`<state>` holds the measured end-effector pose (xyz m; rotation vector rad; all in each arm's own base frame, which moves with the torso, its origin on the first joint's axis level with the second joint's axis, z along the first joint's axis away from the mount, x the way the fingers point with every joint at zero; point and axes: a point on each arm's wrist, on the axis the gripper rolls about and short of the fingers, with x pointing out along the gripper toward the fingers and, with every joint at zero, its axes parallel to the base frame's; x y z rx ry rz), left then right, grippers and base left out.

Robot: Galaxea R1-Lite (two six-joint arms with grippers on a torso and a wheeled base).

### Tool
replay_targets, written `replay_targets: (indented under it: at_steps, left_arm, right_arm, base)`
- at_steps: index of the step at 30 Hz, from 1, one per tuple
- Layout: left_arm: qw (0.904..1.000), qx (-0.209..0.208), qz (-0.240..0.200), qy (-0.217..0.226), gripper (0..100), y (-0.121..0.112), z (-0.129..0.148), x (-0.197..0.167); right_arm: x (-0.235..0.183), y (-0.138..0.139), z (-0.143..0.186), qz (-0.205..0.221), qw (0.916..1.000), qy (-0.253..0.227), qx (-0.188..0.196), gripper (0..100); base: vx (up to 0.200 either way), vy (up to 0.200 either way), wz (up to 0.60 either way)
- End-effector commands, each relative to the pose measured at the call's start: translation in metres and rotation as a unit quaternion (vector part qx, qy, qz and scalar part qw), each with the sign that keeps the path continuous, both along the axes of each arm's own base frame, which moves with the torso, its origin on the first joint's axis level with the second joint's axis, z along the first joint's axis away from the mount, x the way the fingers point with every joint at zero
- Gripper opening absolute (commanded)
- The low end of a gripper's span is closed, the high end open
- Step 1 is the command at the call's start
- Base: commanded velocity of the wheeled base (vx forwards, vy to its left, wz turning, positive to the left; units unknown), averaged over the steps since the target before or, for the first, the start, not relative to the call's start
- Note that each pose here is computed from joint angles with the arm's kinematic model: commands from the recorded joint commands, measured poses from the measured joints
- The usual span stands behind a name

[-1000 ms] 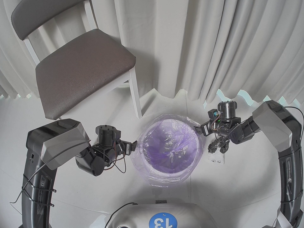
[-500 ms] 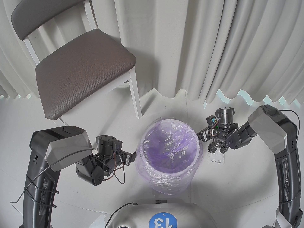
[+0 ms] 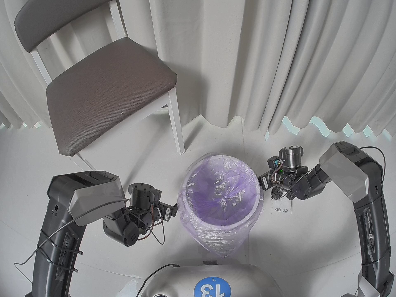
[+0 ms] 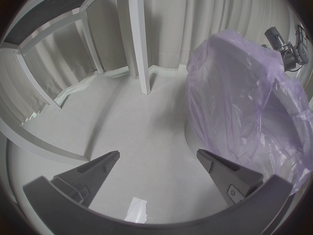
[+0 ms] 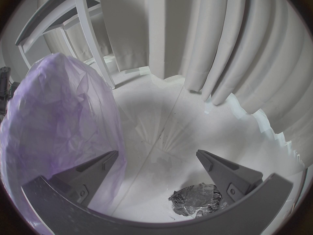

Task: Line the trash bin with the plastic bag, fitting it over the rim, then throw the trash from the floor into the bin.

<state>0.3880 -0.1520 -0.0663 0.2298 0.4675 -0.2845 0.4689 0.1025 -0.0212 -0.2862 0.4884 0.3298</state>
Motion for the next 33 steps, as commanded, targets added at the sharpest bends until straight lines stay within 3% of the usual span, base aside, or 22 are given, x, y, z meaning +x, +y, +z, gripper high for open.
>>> replay_targets:
  at_steps: [1, 5, 7, 17, 21, 30, 33]
  left_arm:
    - [0.9999, -0.002, 0.008, -0.008, 100, 0.011, 0.021, -0.013]
    - [0.9999, 0.0, 0.005, -0.012, 100, 0.015, 0.028, -0.026]
    - [0.9998, 0.005, -0.009, -0.018, 100, 0.022, 0.034, -0.051]
    - [0.9973, -0.023, -0.068, -0.011, 100, 0.036, 0.037, -0.099]
    - [0.9958, -0.031, -0.086, -0.006, 100, 0.033, 0.03, -0.099]
    - [0.9948, -0.037, -0.094, -0.014, 100, 0.018, 0.005, -0.061]
    - [0.9946, -0.034, -0.098, 0.004, 100, 0.011, 0.004, -0.047]
  right_arm:
    - [-0.016, -0.007, 0.036, 0.001, 0.9999, -0.016, 0.0, 100]
    - [-0.026, -0.01, 0.053, -0.001, 0.9997, -0.022, 0.002, 100]
    - [-0.048, -0.017, 0.07, -0.003, 0.9998, -0.022, 0.001, 100]
    - [-0.114, -0.027, 0.087, 0.005, 0.9992, -0.039, -0.001, 100]
    - [-0.162, -0.016, 0.064, 0.036, 0.9993, 0.005, -0.006, 100]
    - [-0.203, -0.009, 0.025, 0.061, 0.9976, -0.031, 0.004, 100]
    - [-0.215, -0.01, 0.0, 0.069, 0.9976, 0.001, -0.004, 100]
  base:
    - [0.0, 0.0, 0.0]
    - [0.0, 0.0, 0.0]
    - [0.0, 0.0, 0.0]
    - [0.0, 0.0, 0.0]
    - [0.0, 0.0, 0.0]
    - [0.0, 0.0, 0.0]
    - [0.0, 0.0, 0.0]
